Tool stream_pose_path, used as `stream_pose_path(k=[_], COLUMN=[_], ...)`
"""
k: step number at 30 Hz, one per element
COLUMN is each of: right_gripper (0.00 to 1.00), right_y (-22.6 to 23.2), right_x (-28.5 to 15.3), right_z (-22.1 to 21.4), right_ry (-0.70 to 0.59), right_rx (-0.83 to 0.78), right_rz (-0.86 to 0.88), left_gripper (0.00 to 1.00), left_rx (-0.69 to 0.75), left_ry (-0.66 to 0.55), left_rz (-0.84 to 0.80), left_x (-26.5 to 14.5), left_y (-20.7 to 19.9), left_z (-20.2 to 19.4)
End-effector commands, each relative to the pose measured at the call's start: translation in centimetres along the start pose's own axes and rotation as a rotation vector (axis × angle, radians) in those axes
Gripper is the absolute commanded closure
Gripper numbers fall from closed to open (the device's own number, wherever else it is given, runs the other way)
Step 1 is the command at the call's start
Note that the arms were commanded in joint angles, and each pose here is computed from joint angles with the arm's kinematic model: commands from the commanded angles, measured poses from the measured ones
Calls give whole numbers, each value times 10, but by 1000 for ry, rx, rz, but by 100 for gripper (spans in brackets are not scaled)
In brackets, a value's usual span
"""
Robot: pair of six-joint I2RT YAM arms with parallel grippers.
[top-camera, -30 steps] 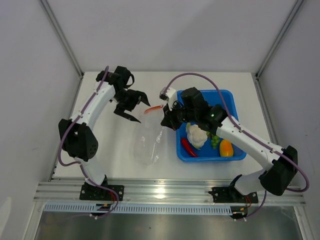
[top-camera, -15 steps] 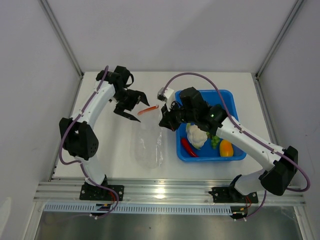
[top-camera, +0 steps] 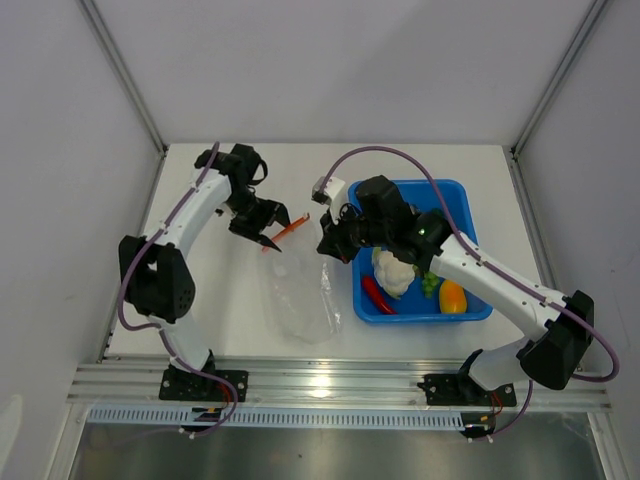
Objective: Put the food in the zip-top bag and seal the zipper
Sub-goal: Pick up the zipper food storage bag at the center of the board.
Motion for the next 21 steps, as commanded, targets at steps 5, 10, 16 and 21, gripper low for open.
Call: stream_pose_path(k=[5, 10, 16, 21], right_gripper=[100, 100, 100, 100], right_y=[5, 6, 6, 6], right_x=[-5, -6, -8, -5], right_z=[17, 16, 14, 15], right_ry=[-51, -46, -44, -46], right_rx=[-43, -41, -43, -46], right_rz=[-3, 0, -4, 2], left_gripper=[31, 28, 30, 37], left_rx=[-21, -33, -37, -21], left_ry=[39, 22, 13, 35], left_rz=[-9, -38, -42, -58], left_x=[-19, -24, -27, -20], left_y=[16, 12, 15, 17], left_z=[-12, -6, 0, -4])
Point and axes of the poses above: each gripper's point midway between its finger pads, its own x axis out along the fingers, its own y axis along the line the jaws close on, z = x × y, the point moved 5 cm from there along -x, back along the fingers, and after that the axes turned 5 degrees about x, right-handed, at the moved point
